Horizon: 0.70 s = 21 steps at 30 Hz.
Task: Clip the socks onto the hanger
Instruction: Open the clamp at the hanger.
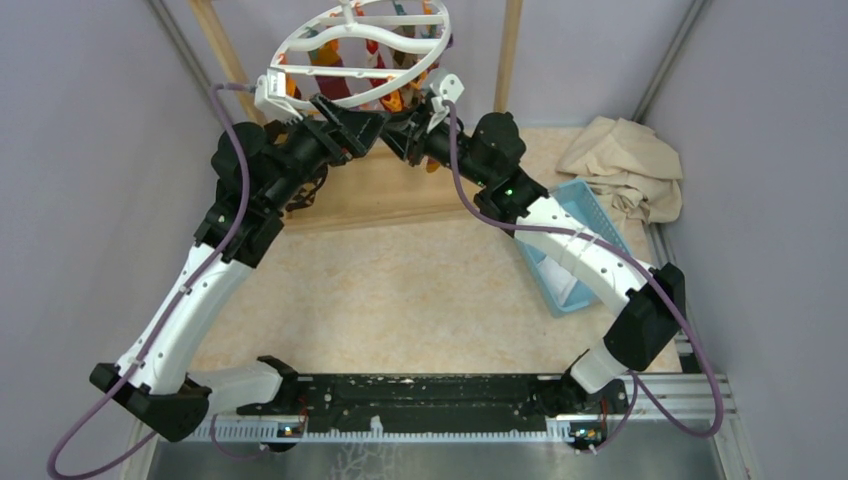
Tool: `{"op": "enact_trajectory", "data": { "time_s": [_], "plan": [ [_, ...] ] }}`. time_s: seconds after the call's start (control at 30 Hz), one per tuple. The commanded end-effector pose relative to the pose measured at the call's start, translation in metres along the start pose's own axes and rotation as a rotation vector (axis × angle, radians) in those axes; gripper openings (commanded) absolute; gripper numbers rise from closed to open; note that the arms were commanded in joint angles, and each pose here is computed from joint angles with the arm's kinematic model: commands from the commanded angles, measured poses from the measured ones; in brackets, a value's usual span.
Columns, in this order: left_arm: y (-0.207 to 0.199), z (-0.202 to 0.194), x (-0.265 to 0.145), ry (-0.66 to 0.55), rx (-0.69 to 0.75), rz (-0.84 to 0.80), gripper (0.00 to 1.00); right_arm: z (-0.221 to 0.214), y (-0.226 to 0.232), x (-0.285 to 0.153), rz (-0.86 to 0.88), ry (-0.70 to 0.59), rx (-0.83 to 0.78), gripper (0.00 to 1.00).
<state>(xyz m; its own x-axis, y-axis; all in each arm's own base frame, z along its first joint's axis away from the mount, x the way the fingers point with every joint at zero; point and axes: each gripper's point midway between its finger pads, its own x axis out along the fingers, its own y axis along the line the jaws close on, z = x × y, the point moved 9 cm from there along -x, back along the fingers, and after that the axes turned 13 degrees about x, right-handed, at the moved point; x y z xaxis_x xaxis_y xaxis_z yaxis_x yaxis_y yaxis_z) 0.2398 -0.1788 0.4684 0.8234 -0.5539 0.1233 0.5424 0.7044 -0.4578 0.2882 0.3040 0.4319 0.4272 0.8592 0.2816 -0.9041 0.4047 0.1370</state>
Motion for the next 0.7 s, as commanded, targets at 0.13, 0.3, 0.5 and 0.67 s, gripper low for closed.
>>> {"op": "enact_trajectory", "data": {
  "time_s": [0.13, 0.3, 0.5, 0.67],
  "plan": [
    [-0.002, 0.026, 0.01, -0.193, 0.054, 0.013, 0.93, 0.021, 0.034, -0.005, 0.116, -0.027, -0.008, 0.0],
    [0.001, 0.023, 0.018, -0.182, 0.075, 0.025, 0.92, 0.021, 0.036, -0.006, 0.12, -0.023, -0.006, 0.0],
    [0.006, 0.018, 0.021, -0.175, 0.103, 0.043, 0.87, 0.021, 0.036, -0.005, 0.122, -0.026, -0.005, 0.0],
    [0.005, 0.021, 0.018, -0.192, 0.121, 0.038, 0.76, 0.017, 0.036, -0.004, 0.132, -0.022, 0.01, 0.0]
  ]
}}
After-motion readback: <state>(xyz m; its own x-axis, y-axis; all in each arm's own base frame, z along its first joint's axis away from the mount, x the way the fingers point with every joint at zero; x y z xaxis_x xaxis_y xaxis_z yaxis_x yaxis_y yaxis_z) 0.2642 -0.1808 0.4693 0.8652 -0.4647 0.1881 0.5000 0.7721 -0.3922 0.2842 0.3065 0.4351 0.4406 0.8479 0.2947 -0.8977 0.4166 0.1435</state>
